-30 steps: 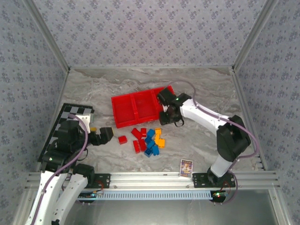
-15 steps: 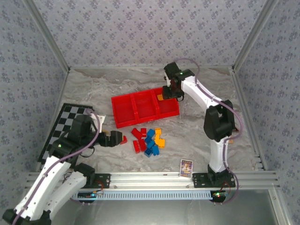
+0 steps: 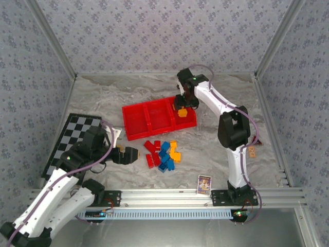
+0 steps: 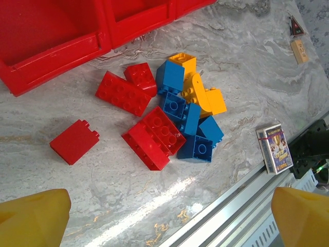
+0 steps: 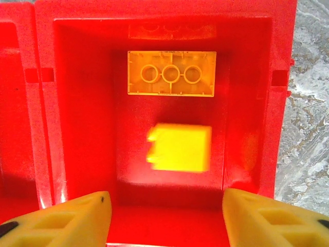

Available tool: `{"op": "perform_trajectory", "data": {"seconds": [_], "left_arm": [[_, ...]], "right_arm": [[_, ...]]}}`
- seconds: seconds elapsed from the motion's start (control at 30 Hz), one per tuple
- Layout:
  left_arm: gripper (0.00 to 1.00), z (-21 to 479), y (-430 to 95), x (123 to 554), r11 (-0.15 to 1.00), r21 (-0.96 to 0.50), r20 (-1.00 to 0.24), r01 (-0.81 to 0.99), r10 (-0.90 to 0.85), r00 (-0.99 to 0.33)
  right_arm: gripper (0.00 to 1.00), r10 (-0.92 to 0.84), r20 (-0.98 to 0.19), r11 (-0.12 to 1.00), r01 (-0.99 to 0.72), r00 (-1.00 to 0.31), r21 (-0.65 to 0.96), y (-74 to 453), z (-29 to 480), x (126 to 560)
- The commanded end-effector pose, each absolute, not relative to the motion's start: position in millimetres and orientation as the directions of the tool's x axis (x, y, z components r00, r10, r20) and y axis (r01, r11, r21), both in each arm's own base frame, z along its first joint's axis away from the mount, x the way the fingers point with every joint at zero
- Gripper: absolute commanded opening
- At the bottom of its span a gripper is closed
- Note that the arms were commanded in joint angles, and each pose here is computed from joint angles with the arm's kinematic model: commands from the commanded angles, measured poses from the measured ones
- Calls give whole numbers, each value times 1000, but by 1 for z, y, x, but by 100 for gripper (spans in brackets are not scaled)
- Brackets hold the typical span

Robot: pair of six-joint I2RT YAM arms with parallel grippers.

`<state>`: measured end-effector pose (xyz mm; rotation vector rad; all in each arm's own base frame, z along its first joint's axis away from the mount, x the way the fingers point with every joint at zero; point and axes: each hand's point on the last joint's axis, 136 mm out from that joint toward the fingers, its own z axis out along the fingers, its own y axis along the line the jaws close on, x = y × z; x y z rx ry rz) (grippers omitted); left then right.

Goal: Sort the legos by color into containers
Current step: Place the lego in the container.

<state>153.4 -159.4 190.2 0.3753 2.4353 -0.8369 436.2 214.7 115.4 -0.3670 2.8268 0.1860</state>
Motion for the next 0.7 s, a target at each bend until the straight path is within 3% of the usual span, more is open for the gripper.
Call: {"op": "perform_trajectory", "data": {"seconds": [0.0,0.2,0.5,0.6,0.67], "left_arm": [[100,202,-164,153,744,-482,-607,463,98,-788],[100,201,-165,153,742,-483,-606,464,100,-789],[100,198,-167,154,740,-483,-600,469,110,-792],[100,200,-169,153,724,-489,-611,486,113,-784],[100,200,-170,152,719,-493,-611,489,114,-783]], "right_arm": [[64,-229,-268,962,-259,-936,83,209,120,432],[65,-239,-315,956,-279,-919,88,213,145,418],[74,-120,-385,975,-182,-915,129,200,183,351],[81,-36,-395,979,-111,-918,170,196,188,322],[96,12,-414,976,-79,-910,201,194,190,303]]}}
